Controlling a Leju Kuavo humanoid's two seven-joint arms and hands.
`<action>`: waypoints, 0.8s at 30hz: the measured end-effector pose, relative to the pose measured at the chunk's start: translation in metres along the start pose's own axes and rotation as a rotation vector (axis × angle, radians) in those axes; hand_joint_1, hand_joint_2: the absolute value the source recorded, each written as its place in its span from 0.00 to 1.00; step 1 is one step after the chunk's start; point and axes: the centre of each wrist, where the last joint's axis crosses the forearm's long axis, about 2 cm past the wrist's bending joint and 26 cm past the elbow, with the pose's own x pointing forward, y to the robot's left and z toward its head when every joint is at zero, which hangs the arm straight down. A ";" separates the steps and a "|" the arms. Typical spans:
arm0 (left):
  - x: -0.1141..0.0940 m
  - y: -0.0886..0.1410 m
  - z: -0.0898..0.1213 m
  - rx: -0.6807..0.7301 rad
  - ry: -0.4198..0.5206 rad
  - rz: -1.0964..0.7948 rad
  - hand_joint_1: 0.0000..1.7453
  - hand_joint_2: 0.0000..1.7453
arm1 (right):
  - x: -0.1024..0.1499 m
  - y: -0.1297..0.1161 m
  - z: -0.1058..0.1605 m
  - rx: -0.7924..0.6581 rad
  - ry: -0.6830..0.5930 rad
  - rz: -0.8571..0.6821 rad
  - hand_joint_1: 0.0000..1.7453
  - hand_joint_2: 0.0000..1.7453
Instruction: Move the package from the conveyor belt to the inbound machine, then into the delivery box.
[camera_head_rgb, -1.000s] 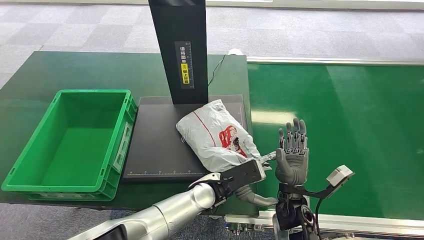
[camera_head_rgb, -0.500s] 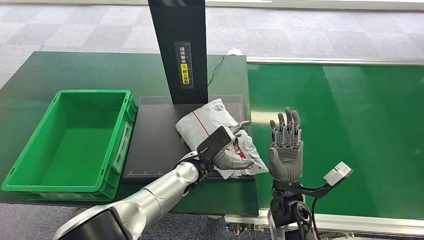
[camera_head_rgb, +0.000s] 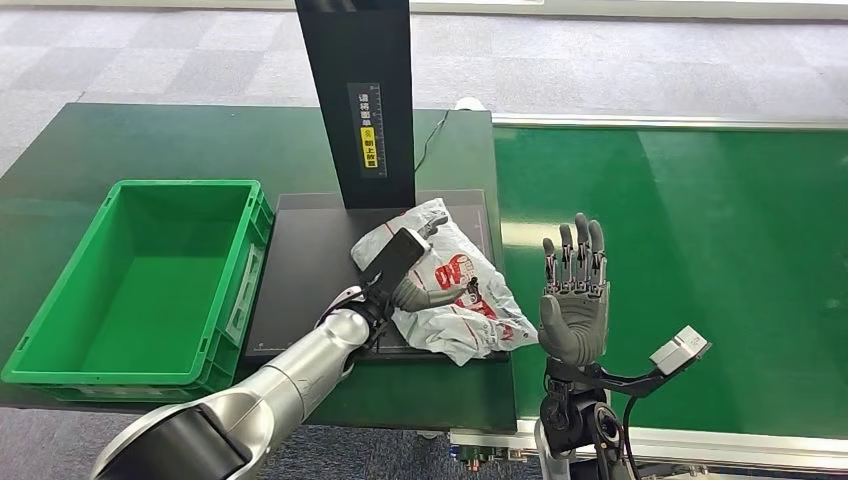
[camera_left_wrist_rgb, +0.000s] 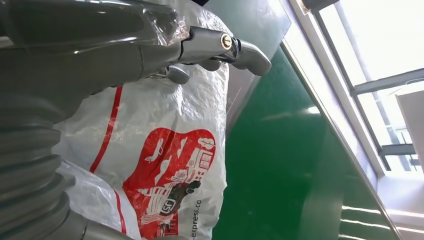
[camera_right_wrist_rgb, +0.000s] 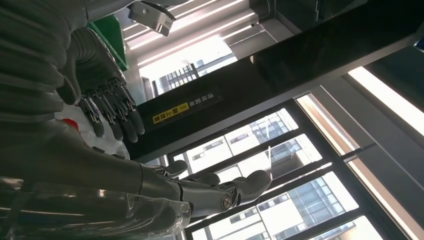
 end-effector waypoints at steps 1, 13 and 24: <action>0.000 0.000 0.000 0.002 0.002 0.001 0.00 1.00 | 0.000 0.000 0.000 0.000 0.000 0.000 0.00 1.00; -0.021 -0.012 0.019 -0.071 0.153 -0.178 0.00 1.00 | 0.000 0.004 -0.002 0.019 -0.004 -0.004 0.00 1.00; -0.028 -0.034 0.029 -0.193 0.198 -0.358 0.69 1.00 | 0.000 0.004 -0.009 0.032 -0.015 0.000 0.00 1.00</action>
